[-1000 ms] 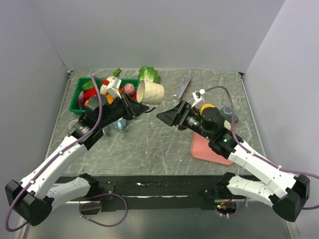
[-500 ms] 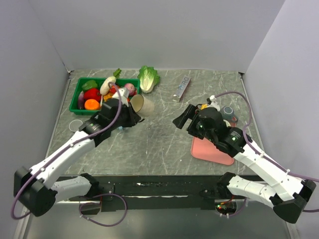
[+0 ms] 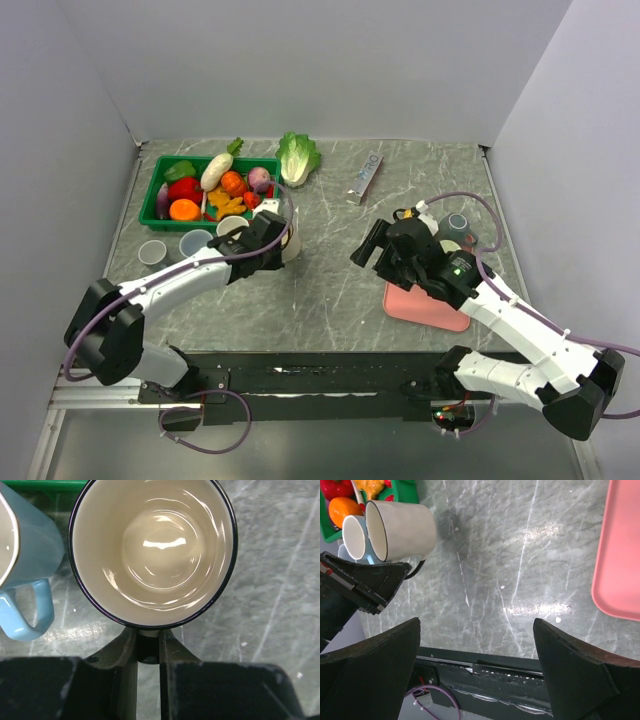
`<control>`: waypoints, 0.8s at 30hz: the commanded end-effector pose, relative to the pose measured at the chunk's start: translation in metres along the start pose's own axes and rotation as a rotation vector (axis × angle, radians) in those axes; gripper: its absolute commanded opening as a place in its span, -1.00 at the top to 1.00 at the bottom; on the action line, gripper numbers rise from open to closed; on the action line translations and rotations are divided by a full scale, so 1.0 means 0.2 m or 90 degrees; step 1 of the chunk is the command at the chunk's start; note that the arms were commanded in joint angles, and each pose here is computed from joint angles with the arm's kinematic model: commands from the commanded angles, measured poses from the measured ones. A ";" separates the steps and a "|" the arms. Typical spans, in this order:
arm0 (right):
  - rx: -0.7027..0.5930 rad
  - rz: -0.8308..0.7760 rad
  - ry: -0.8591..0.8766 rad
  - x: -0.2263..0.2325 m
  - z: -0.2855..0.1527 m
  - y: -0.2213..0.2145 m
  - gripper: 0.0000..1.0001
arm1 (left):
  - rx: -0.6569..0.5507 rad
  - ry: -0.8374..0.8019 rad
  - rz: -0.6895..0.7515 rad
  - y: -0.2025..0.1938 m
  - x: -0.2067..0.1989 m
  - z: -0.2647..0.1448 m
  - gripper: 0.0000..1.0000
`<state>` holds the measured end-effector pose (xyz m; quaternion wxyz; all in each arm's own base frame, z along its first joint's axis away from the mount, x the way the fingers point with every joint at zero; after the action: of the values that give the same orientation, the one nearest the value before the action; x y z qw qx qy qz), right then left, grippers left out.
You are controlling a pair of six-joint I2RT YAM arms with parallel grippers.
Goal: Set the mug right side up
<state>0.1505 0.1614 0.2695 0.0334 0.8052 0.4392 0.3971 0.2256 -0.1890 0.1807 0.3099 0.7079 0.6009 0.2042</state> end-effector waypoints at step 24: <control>0.005 0.010 -0.043 -0.05 0.05 0.03 -0.99 | -0.011 0.076 0.072 -0.05 -0.03 0.21 0.21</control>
<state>0.1551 0.1576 0.2588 0.0275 0.8181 0.4370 0.3729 0.2404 -0.1957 0.1355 0.2476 0.7303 0.5790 0.2649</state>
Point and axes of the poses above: each gripper's point midway between its finger pads, its own z axis out along the fingers, its own x axis along the line the jaws close on, y = z × x, the point moved 10 cm from there along -z, back along the fingers, and after that the axes turned 8 degrees about z, right-handed, at the moved point
